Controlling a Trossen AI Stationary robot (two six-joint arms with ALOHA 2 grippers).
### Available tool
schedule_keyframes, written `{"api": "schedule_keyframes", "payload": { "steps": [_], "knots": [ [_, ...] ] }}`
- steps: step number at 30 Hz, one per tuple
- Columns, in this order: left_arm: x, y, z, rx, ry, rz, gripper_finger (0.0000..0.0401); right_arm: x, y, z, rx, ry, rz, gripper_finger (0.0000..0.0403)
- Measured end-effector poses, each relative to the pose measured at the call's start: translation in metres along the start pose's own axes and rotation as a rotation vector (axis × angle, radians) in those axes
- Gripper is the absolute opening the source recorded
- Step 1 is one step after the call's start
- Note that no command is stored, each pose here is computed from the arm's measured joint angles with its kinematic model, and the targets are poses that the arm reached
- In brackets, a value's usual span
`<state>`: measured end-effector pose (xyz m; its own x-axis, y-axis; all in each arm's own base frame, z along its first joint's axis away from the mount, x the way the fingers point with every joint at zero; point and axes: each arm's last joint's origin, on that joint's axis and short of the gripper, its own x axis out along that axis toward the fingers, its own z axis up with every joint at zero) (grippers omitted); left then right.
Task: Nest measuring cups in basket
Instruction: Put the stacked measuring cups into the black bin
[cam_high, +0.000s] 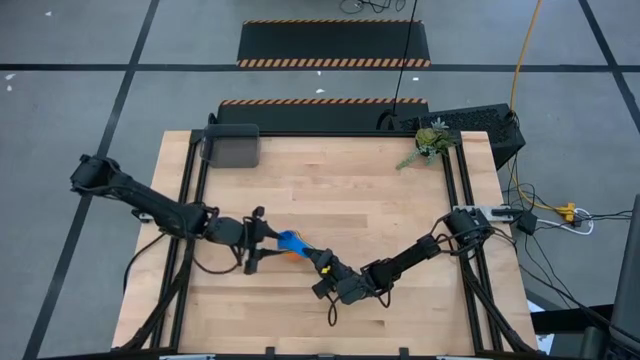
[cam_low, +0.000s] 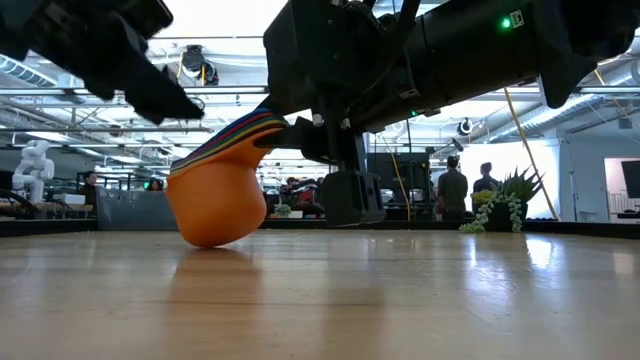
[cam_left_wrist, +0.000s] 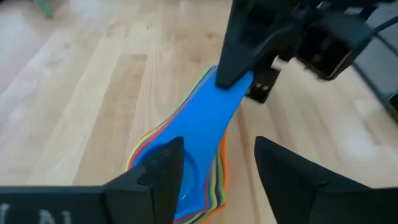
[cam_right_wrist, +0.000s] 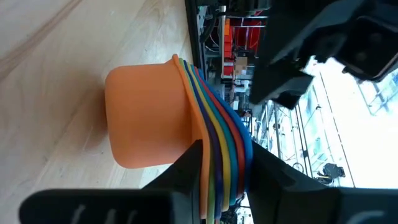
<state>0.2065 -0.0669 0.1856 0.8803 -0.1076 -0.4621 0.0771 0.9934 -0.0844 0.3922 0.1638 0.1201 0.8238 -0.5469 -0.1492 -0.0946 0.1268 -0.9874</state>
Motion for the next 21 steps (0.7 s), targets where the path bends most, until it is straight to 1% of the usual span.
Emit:
{"api": "schedule_keyframes", "payload": {
  "steps": [5, 8, 15, 21],
  "knots": [
    [-0.020, -0.003, 0.011, -0.015, -0.076, -0.028, 0.0227, 0.000, 0.000, 0.000, 0.000, 0.000, 0.000, 0.0071],
    [-0.033, -0.003, 0.014, -0.038, -0.114, 0.018, 0.0231, 0.000, -0.001, 0.000, -0.002, -0.002, -0.008, 0.0070],
    [-0.056, -0.003, 0.015, -0.049, -0.159, 0.133, 0.0220, 0.008, -0.008, -0.004, -0.017, 0.007, -0.039, 0.0071],
    [-0.065, -0.003, 0.016, -0.051, -0.193, 0.169, 0.0201, 0.018, -0.017, -0.010, -0.033, 0.012, -0.087, 0.0072]
  ]
}}
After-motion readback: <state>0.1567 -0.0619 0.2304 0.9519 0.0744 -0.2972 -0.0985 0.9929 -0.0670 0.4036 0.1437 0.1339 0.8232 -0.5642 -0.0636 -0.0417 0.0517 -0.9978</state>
